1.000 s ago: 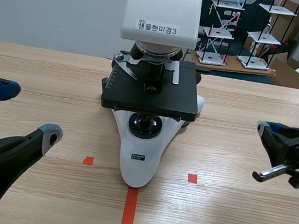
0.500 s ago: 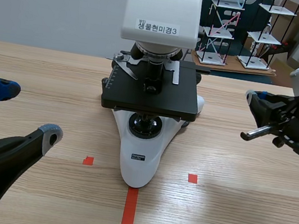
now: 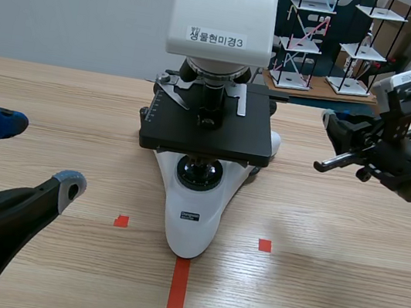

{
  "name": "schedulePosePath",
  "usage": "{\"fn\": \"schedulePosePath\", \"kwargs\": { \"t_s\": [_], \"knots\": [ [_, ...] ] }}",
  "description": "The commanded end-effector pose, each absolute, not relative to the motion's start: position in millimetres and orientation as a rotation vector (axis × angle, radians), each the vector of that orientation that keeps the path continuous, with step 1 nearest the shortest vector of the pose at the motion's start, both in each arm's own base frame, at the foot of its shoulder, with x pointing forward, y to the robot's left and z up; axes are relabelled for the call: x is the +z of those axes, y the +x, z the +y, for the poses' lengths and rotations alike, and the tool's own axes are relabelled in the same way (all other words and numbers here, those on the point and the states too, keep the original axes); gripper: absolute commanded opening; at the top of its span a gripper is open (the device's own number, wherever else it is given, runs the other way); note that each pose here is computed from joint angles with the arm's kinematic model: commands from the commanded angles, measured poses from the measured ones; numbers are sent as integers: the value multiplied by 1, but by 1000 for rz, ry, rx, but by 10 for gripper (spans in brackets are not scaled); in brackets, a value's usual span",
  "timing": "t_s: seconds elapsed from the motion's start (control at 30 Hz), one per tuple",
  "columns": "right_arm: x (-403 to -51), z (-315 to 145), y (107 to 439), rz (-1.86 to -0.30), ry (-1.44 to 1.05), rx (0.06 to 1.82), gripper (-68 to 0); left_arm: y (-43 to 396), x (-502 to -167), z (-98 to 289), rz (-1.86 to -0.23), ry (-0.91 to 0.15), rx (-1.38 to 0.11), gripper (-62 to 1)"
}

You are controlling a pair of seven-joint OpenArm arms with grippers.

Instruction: Point at the fine focus knob

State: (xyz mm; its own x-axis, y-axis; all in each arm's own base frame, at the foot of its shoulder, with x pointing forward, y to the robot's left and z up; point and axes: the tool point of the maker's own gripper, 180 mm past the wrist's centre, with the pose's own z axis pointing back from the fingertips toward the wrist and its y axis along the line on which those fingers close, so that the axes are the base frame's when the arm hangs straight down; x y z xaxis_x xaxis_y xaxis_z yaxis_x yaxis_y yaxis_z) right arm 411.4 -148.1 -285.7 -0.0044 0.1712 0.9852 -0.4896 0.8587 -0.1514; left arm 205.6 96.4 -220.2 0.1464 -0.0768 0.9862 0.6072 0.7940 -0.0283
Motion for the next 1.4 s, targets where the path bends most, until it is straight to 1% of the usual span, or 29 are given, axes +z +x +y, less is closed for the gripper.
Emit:
{"fn": "schedulePosePath", "kwargs": {
  "t_s": [0.0,1.37],
  "knots": [
    [-270,-146,418,-1534,272,539,-658,207,-212,95,-1372,-491,-516,-7],
    [-272,-142,418,-1526,281,545,-658,207,-212,95,-1372,-491,-516,-7]
  ]
}}
